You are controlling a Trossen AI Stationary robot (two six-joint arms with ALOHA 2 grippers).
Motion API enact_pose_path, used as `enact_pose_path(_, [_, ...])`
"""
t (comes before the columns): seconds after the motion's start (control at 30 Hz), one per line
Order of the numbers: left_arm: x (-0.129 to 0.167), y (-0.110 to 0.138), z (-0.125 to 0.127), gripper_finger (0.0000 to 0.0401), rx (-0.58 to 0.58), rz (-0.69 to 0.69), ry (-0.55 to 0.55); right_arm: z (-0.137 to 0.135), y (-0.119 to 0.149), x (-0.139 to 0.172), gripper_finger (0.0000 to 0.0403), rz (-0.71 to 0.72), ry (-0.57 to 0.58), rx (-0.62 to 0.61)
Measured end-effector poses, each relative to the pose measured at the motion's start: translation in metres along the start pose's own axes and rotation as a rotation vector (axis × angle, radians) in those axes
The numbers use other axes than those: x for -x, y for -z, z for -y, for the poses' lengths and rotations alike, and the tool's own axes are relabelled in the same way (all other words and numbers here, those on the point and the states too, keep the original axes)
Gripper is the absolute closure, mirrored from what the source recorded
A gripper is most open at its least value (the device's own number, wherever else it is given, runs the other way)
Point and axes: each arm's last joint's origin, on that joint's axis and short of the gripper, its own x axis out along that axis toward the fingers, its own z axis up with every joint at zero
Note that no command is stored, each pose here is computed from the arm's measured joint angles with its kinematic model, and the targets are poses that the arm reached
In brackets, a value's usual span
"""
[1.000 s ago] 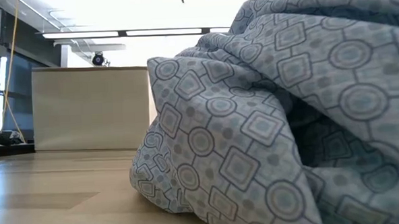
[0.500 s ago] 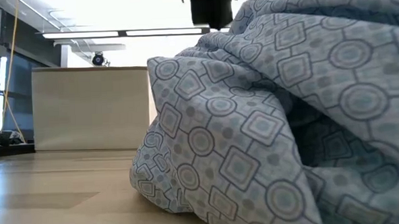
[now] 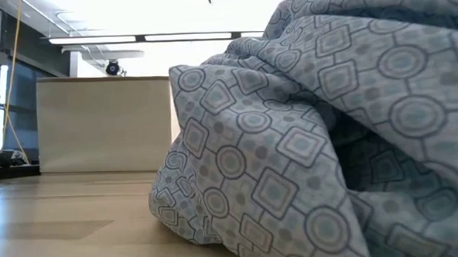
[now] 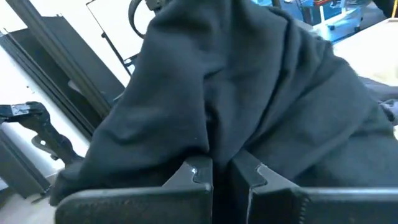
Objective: Sort clothes
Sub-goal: Put the black underwear into the left laundry organizer
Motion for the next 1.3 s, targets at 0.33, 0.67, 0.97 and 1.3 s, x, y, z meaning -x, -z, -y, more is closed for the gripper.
enact_pose_path(0.33, [-0.013, 0.004, 0.004, 0.0245, 0.032, 0.067, 0.123, -0.001, -0.001, 0.0, 0.0369, 0.025, 0.018, -0.026])
enact_pose_path(0.67, [0.031, -0.024, -0.004, 0.0381, 0.032, 0.039, -0.009, 0.005, -0.015, 0.023, 0.0233, 0.098, 0.079, -0.049])
enact_pose_path(0.97, [0.12, -0.049, -0.072, 0.0399, 0.033, -0.079, -0.593, 0.006, -0.023, 0.039, 0.0208, 0.168, 0.154, -0.033])
enact_pose_path(1.3, [0.15, 0.02, -0.205, 0.04, 0.38, -0.673, -0.819, 0.008, -0.021, 0.039, 0.0208, 0.166, 0.195, -0.046])
